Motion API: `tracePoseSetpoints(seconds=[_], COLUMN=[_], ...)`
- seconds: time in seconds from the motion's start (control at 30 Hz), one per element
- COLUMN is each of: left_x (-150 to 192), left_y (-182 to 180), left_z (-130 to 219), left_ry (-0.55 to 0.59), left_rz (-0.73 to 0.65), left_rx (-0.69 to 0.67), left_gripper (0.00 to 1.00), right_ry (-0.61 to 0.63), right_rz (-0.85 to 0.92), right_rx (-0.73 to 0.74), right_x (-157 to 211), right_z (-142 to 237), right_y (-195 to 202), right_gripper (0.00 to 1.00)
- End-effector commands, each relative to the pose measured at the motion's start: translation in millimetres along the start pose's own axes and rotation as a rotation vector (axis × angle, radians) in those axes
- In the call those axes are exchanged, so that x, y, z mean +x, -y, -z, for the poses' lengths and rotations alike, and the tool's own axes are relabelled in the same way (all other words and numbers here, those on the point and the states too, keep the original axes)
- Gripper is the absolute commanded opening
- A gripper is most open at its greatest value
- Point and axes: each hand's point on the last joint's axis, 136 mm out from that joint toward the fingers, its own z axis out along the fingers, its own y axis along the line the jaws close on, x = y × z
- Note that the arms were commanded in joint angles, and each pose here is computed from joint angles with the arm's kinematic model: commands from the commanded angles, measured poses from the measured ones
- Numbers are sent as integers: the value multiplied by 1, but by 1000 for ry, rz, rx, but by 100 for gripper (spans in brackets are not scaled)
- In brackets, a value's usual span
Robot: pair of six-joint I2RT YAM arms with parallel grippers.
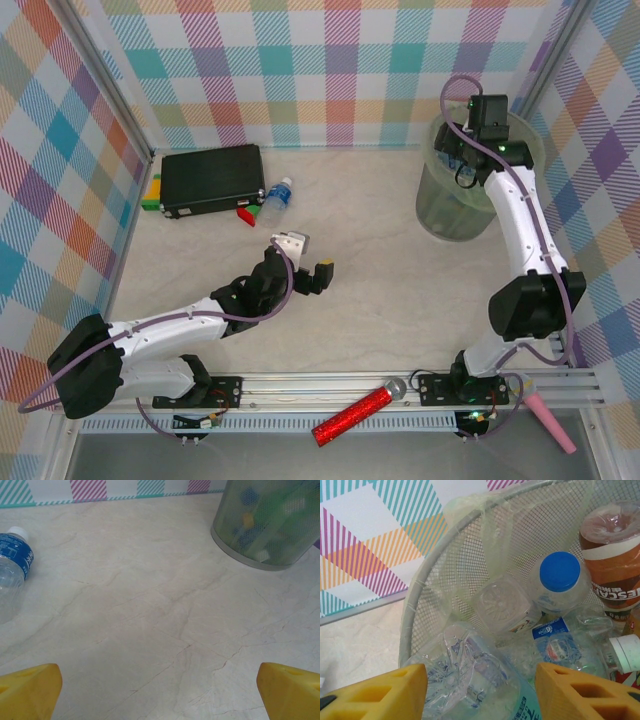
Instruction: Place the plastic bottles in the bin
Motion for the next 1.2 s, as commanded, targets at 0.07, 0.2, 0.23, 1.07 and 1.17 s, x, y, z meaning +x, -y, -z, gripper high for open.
tracePoseSetpoints(seconds=[0.07, 0.2, 0.23, 1.07, 1.17], left_x=[-6, -6, -7, -3, -1], left_y=[5, 4, 3, 4, 4], left_z=[2, 2, 2, -1, -4], left_ry=[11, 13, 14, 6, -3], left_rz=[19, 20, 19, 14, 13], left_rx=[18, 11, 10, 7, 2], left_gripper=[100, 100, 100, 100, 100], right_ry=[-102, -41, -28, -149, -87], right_rz=[-20, -36, -40, -46, -38], right_rx=[118, 124, 124, 41, 18], right_x=[33, 14, 10, 15, -8], right_z=[-5, 13, 18, -14, 12], right_y=[28, 31, 33, 14, 9], right_gripper=[57, 58, 58, 64, 72])
